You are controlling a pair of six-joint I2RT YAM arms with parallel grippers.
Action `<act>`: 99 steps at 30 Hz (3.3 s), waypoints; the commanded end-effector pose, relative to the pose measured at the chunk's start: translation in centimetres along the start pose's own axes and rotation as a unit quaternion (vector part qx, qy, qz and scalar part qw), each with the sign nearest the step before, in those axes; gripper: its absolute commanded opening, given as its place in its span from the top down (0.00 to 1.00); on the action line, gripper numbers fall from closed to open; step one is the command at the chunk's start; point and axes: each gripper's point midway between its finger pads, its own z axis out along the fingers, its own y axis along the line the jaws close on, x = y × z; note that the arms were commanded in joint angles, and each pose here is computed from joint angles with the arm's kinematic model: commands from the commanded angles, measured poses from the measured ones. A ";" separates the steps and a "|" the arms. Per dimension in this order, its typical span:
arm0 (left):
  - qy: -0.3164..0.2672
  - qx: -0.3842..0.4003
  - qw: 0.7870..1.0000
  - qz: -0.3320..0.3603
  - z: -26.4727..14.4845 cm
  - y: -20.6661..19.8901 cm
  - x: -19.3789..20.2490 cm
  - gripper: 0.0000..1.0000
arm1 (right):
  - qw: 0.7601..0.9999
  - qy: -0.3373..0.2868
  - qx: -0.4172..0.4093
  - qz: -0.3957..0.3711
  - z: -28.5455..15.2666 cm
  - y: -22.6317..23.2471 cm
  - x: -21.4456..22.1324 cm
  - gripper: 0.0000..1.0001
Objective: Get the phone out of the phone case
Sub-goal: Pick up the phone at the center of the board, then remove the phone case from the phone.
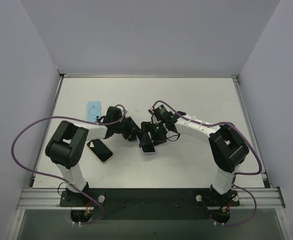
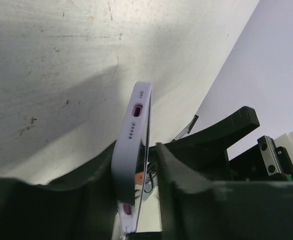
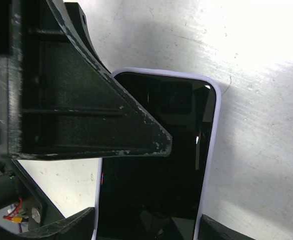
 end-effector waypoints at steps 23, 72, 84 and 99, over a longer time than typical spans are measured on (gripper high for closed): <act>-0.096 0.151 0.978 0.103 -5.5 -12.5 -2.5 1.00 | 0.967 -0.183 -0.119 0.131 -11.4 0.6 -5.0 0.00; -0.133 0.304 0.934 0.133 -12.3 -16.7 -3.4 1.00 | 0.827 -0.212 -0.471 0.222 -13.7 6.2 -8.8 0.99; -0.144 0.314 0.931 0.115 -12.3 -16.3 -4.4 1.00 | 0.804 -0.217 -0.504 0.229 -14.1 6.4 -7.8 0.72; -0.139 0.296 0.941 0.091 -11.7 -15.8 -5.1 1.00 | 0.802 -0.223 -0.509 0.218 -14.5 7.2 -7.8 0.71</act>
